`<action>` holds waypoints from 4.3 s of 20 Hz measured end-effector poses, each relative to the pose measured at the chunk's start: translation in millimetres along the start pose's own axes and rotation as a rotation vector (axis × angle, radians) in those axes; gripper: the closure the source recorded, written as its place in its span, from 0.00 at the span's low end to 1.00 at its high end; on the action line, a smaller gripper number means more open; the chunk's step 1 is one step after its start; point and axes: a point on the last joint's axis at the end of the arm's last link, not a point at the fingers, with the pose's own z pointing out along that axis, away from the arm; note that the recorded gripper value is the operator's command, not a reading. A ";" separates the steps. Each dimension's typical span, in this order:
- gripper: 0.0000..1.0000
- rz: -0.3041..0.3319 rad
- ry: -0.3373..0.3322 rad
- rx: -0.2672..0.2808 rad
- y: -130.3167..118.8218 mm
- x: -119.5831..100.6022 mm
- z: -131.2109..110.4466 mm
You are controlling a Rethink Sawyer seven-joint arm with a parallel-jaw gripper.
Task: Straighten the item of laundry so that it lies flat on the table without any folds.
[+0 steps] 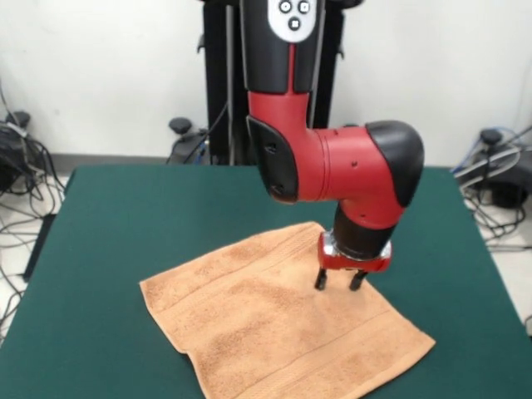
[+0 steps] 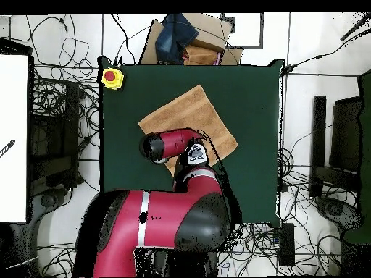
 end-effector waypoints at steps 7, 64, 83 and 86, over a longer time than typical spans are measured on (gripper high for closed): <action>0.00 0.046 0.036 -0.019 -6.1 -2.6 -1.6; 0.00 0.215 0.411 -0.059 -46.2 -24.1 17.0; 0.00 0.249 0.468 -0.096 -52.6 -27.5 20.1; 0.00 0.276 0.486 -0.126 -58.8 -27.0 21.8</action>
